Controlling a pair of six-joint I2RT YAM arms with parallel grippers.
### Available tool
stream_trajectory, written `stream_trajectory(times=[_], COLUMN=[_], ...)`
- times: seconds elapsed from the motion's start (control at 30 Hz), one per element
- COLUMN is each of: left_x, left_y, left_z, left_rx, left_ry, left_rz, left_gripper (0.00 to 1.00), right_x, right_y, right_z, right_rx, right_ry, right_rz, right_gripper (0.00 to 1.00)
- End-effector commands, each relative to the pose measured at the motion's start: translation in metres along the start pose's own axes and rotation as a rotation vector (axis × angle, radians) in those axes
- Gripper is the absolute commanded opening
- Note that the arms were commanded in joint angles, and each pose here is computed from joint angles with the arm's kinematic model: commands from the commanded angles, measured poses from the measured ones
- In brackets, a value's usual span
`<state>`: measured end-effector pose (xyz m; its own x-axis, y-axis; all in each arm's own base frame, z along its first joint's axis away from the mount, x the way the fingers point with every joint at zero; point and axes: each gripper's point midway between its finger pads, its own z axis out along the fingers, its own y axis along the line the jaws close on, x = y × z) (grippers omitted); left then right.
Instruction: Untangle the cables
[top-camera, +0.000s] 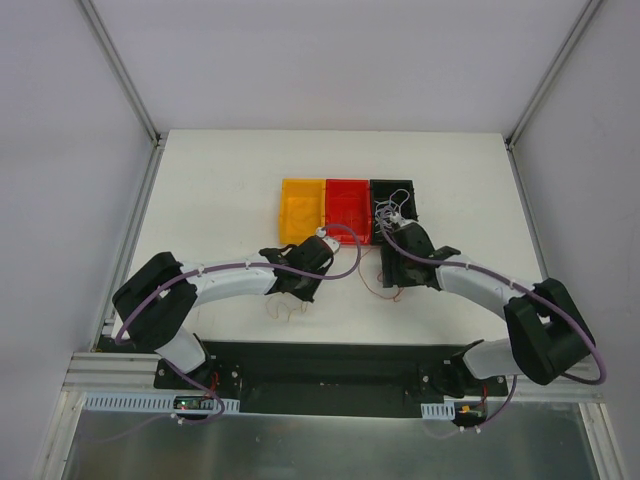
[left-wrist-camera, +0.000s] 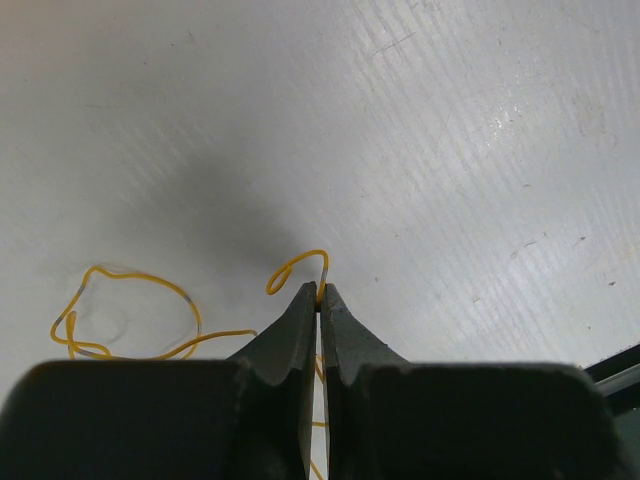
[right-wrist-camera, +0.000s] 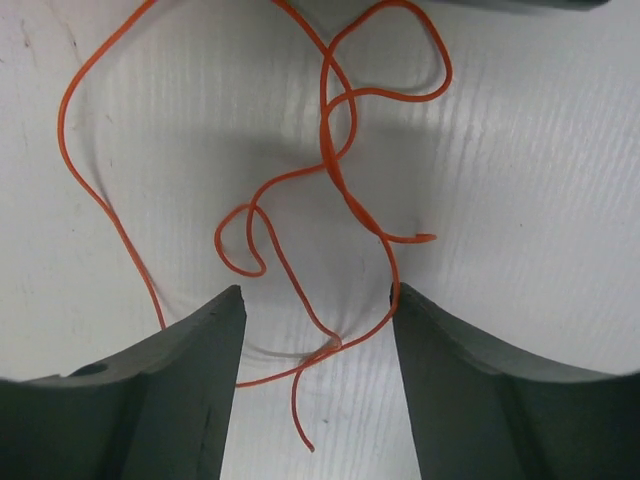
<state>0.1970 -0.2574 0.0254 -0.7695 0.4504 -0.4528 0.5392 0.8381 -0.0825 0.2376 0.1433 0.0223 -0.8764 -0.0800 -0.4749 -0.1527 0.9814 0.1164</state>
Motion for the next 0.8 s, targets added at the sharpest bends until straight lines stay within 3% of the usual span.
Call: stream_trajectory(times=[0.0, 0.17, 0.27, 0.63, 0.77], left_x=[-0.010, -0.009, -0.010, -0.010, -0.009], left_y=[-0.001, 0.001, 0.001, 0.016, 0.027], left_z=[-0.006, -0.007, -0.008, -0.019, -0.024], left_rx=[0.017, 0.012, 0.012, 0.022, 0.045], left_ry=[-0.035, -0.038, -0.046, -0.126, -0.164], left_rz=[-0.018, -0.023, -0.026, -0.112, -0.180], left_gripper=[0.00, 0.00, 0.00, 0.00, 0.00], right_x=[-0.024, -0.022, -0.028, -0.068, -0.094], right_y=[-0.001, -0.009, -0.008, 0.047, 0.062], right_z=[0.003, 0.011, -0.001, -0.090, -0.111], right_rx=[0.122, 0.251, 0.275, -0.120, -0.185], right_ry=[-0.066, -0.066, -0.135, -0.454, -0.528], right_rz=[-0.068, -0.101, -0.132, -0.105, -0.086], right_gripper=[0.55, 0.12, 0.00, 0.00, 0.00])
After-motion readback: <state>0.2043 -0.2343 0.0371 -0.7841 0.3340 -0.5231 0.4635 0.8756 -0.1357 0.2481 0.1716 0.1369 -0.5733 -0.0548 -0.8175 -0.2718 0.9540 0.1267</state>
